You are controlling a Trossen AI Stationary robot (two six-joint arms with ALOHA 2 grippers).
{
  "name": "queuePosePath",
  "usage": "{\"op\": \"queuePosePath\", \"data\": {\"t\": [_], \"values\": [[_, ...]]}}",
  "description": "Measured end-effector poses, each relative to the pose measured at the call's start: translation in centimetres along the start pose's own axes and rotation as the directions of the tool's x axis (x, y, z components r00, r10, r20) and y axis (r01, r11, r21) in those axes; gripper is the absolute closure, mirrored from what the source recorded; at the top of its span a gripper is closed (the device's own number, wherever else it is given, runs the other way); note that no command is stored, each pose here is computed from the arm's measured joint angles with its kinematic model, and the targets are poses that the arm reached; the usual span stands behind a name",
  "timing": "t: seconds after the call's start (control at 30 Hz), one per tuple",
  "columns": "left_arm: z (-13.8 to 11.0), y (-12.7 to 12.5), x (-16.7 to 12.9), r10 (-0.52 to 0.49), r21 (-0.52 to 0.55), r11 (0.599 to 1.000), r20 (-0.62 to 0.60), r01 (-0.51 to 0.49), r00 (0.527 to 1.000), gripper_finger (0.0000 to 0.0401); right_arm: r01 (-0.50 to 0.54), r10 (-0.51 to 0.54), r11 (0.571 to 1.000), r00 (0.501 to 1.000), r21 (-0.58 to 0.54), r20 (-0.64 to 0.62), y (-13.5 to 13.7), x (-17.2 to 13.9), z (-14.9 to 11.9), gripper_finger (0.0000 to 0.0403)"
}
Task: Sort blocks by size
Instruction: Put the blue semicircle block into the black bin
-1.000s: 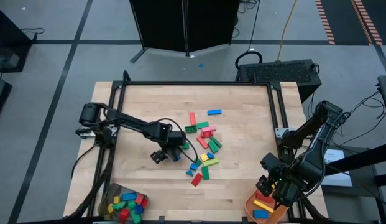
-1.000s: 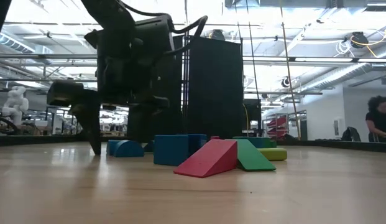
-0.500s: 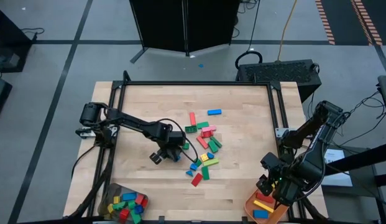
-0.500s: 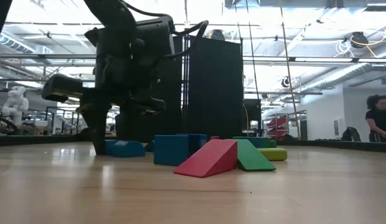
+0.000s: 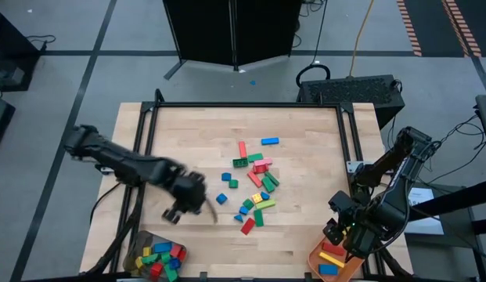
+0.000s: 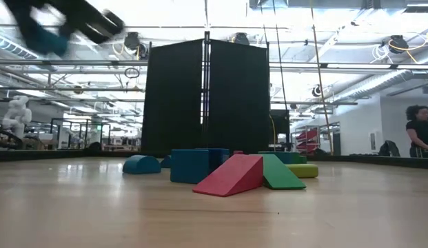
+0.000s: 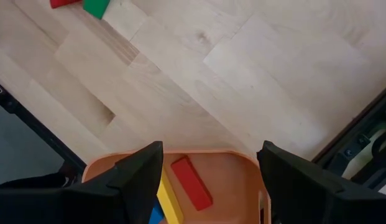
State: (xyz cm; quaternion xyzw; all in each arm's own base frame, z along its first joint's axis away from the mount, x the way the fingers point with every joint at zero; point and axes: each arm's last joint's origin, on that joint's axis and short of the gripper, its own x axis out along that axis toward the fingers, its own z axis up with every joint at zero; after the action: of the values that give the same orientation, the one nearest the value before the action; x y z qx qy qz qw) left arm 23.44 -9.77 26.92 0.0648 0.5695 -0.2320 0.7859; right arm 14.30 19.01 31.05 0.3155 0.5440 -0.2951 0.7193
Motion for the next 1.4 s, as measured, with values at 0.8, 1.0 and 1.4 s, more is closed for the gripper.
{"op": "queuePosePath", "data": {"t": [0.8, 1.0, 1.4], "values": [[-4.4, -18.1, 4.4, -0.06, -0.316, 0.947, -0.019, 0.051, 0.998, 0.0227, 0.001, -0.001, 0.999, 1.0, 0.053, 0.003, 0.0, 0.0, 0.0, 0.0147], [-4.5, -18.0, 4.4, -0.064, -0.326, 0.944, -0.045, 0.046, 0.997, 0.0109, 0.001, -0.001, 1.0, 1.0, 0.029, 0.003, 0.0, 0.0, 0.0, 0.0147], [-2.7, -9.1, 0.7, 0.304, -0.639, 0.724, -0.042, -0.259, 0.952, 0.0085, 0.001, -0.001, 1.0, 1.0, 0.018, 0.003, 0.0, 0.0, 0.0, 0.0147]]}}
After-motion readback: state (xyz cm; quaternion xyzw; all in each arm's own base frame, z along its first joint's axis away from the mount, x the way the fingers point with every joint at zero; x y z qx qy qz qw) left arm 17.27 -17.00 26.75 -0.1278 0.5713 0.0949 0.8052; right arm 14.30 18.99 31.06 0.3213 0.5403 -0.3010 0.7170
